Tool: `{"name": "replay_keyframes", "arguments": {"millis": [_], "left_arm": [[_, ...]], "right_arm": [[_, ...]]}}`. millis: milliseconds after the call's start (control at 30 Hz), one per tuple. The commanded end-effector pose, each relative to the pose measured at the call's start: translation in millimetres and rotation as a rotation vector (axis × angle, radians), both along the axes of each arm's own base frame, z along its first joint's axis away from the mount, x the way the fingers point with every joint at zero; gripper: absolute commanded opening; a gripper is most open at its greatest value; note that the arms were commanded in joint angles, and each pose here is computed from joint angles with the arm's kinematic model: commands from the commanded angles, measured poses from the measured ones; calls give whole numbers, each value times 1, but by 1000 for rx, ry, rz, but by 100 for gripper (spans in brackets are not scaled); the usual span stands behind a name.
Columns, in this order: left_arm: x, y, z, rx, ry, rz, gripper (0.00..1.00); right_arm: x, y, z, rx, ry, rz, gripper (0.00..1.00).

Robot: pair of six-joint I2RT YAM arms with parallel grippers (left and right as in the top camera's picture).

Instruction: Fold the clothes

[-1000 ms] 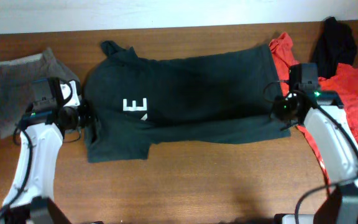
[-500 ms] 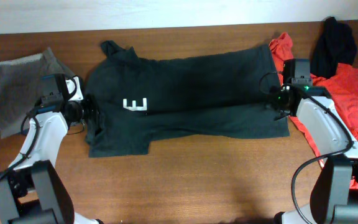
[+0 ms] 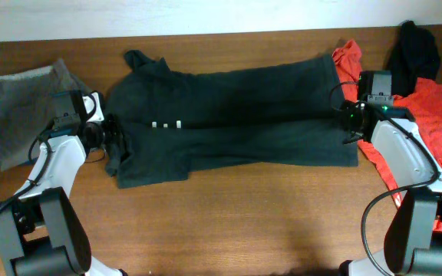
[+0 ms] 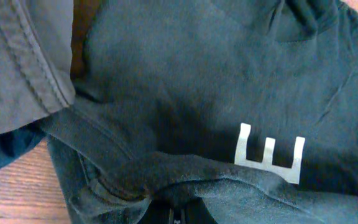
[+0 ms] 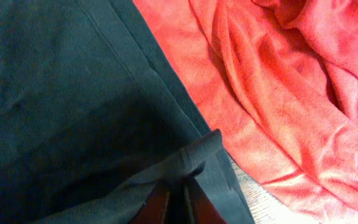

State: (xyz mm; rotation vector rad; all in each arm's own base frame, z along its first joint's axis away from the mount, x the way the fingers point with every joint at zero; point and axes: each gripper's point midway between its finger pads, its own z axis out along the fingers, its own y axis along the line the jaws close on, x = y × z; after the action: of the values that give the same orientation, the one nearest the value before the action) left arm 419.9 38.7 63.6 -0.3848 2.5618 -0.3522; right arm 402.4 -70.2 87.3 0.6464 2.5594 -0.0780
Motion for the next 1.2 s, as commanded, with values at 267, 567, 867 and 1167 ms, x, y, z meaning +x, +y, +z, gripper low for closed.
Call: {"name": "replay_keyframes", "arguments": {"millis": [267,567,867,1167], "left_arm": [[7,4,-1,16,-22,9,0],[7,4,-1,16,-21,10,68],[-9,1,-10,1,53,9,69],[-40,9,-29,63,194,28,69]], "right_arm": [[0,-3,-8,4,12,-14,15],[-12,2,-39,32,118,-7,15],[-18,3,-52,40,167,-5,16],[-28,4,-58,46,214,-6,16]]}}
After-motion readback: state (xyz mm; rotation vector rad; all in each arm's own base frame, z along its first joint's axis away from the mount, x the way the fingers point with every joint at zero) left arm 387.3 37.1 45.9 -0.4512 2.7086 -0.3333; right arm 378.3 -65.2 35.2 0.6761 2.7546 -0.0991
